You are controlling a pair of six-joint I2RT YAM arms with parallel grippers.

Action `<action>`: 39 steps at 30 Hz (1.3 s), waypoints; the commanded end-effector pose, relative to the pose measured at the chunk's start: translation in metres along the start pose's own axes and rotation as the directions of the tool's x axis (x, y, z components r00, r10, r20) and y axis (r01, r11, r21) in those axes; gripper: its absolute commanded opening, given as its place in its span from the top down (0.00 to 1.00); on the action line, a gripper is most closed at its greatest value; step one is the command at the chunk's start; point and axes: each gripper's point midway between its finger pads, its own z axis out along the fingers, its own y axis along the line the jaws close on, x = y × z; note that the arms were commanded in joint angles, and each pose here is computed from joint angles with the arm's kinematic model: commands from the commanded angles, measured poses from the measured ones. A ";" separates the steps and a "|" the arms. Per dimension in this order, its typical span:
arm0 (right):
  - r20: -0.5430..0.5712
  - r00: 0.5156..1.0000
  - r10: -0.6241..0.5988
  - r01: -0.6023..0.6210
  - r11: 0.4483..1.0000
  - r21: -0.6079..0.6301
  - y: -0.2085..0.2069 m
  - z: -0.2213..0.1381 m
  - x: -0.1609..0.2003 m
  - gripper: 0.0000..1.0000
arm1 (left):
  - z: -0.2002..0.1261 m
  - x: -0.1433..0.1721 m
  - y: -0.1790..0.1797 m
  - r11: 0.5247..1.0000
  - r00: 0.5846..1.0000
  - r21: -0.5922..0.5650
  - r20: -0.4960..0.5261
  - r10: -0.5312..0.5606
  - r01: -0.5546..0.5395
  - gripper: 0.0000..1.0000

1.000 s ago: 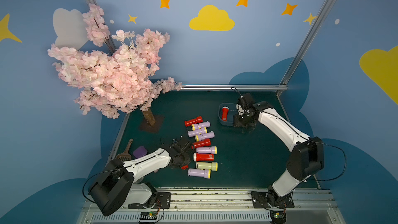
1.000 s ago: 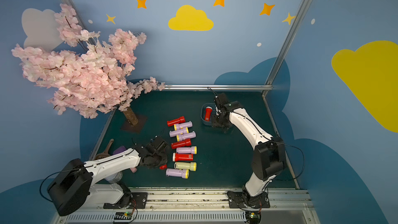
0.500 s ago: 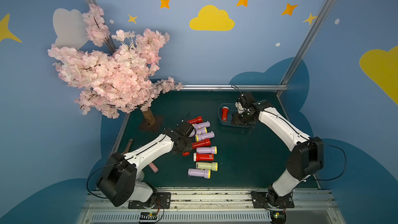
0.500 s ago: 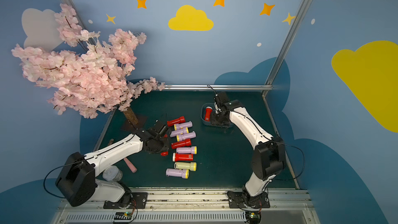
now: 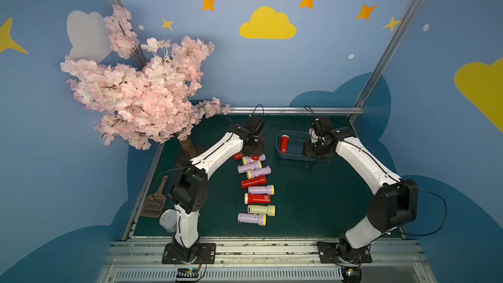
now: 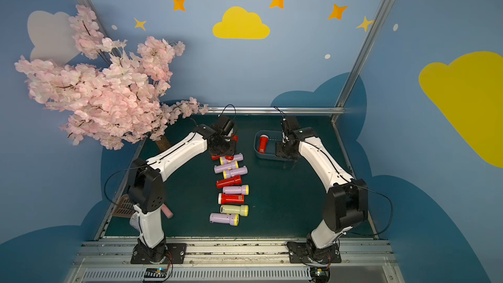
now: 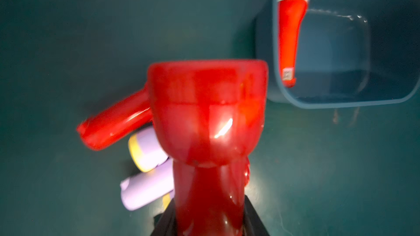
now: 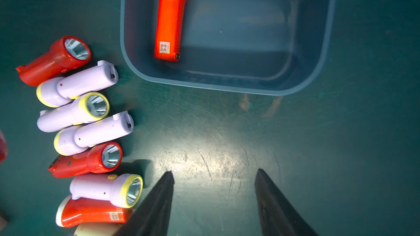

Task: Put the flashlights into the storage boxes
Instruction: Pick up the flashlight from the center of the board, then place the flashlight at the storage box.

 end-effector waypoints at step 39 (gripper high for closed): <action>-0.051 0.997 0.055 -0.051 0.996 0.075 -0.043 -0.033 0.062 0.42 | 0.125 -0.061 -0.156 0.849 1.000 0.528 0.009 -0.001 -0.003 0.75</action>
